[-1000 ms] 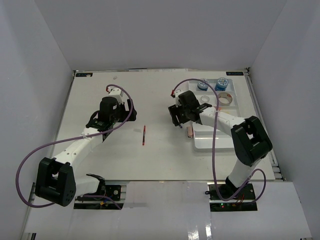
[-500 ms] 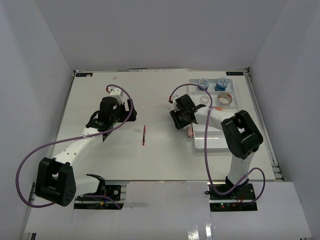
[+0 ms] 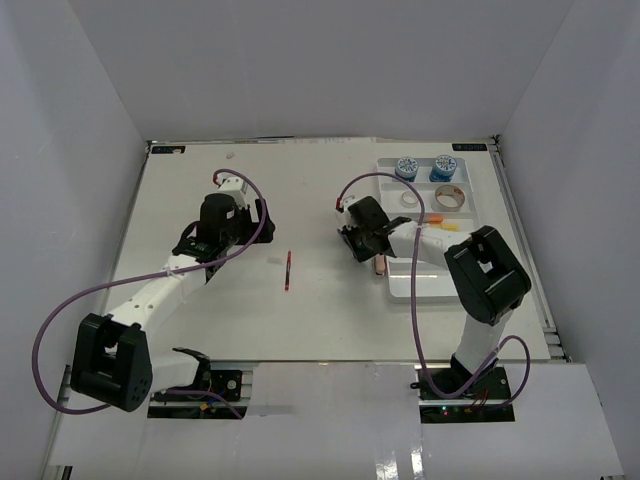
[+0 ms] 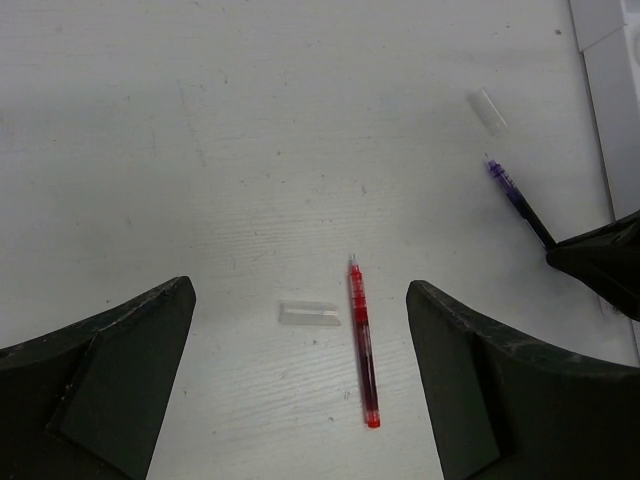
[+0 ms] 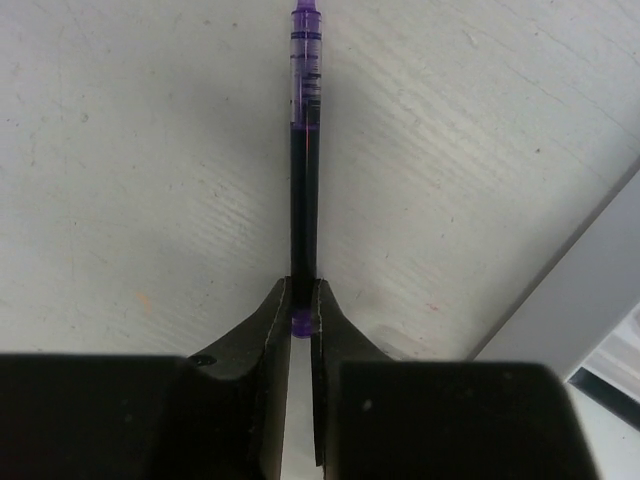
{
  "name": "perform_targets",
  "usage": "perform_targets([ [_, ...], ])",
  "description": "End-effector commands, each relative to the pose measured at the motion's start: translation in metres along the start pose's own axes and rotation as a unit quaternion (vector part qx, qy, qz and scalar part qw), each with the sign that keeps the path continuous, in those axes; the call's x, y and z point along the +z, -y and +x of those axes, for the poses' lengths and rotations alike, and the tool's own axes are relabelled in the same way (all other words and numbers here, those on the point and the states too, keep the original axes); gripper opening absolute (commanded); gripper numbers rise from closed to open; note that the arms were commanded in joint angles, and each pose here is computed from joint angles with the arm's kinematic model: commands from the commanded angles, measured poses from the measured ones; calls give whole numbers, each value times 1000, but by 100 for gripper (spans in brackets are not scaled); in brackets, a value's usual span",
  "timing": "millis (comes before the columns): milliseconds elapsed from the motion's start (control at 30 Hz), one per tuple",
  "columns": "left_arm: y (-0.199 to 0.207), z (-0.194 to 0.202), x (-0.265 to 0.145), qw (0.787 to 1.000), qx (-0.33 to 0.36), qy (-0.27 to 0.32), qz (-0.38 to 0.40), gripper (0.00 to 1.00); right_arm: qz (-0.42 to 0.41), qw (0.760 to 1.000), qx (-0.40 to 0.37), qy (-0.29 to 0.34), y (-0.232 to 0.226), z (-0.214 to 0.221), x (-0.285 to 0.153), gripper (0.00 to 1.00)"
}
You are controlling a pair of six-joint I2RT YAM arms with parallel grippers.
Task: Sort the stationery into containers
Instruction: Pick up the pen from the center of the board.
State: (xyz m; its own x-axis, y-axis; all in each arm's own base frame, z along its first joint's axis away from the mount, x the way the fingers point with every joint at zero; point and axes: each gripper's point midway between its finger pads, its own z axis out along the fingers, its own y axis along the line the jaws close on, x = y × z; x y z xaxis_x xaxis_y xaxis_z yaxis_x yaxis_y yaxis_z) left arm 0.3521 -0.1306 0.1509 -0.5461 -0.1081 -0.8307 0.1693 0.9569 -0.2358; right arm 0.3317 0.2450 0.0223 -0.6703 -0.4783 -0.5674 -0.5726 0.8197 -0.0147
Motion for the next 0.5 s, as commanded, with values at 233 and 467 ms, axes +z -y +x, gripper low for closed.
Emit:
perform_targets([
  [233,47,-16,-31,989,-84,31,120,98,-62,994,26,81,-55,-32,-59,8],
  [467,91,-45,-74,954,-144,92,246,98,-175,944,106,259,-98,-101,-144,8],
])
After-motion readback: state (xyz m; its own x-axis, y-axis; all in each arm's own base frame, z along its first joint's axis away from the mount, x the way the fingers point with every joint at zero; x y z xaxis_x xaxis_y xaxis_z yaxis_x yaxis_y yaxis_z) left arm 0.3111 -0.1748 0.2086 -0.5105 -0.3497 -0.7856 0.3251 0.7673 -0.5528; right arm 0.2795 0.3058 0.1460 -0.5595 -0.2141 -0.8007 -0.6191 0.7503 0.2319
